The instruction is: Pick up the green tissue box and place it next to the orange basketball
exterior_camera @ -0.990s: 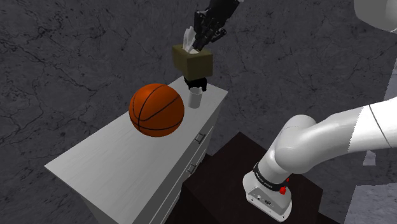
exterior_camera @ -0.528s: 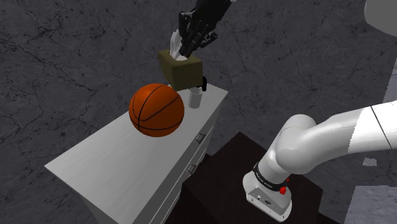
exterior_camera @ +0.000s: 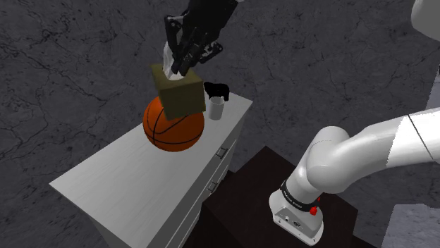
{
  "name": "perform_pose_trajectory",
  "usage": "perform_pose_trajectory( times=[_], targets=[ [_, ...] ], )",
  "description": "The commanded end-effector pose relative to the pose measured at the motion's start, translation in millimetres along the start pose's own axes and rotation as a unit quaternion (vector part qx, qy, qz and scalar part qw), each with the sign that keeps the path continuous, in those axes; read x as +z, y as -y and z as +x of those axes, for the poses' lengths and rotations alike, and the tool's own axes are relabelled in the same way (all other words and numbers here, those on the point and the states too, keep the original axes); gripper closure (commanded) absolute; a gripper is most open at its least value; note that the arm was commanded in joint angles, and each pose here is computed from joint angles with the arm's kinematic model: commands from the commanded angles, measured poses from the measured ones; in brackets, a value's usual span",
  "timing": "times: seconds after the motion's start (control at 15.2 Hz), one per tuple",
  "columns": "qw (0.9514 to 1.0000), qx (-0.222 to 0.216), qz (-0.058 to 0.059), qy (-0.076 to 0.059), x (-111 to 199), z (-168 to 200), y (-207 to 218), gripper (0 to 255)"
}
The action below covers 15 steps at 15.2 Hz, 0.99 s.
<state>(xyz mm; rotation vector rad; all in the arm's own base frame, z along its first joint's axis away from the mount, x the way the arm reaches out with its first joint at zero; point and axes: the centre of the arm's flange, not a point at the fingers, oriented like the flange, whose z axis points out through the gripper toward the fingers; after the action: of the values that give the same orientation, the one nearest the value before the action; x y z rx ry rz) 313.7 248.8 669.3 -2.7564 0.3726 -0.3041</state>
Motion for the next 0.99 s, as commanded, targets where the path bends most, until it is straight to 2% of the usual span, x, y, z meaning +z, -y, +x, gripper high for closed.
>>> perform_pose_trajectory(
  times=[0.0,0.59,0.92],
  targets=[
    [1.0000,0.001,0.000,0.000,4,-15,20,255],
    [1.0000,0.001,0.000,0.000,29,-79,113,255],
    [1.0000,0.001,0.000,0.000,53,-83,104,255]
  ],
)
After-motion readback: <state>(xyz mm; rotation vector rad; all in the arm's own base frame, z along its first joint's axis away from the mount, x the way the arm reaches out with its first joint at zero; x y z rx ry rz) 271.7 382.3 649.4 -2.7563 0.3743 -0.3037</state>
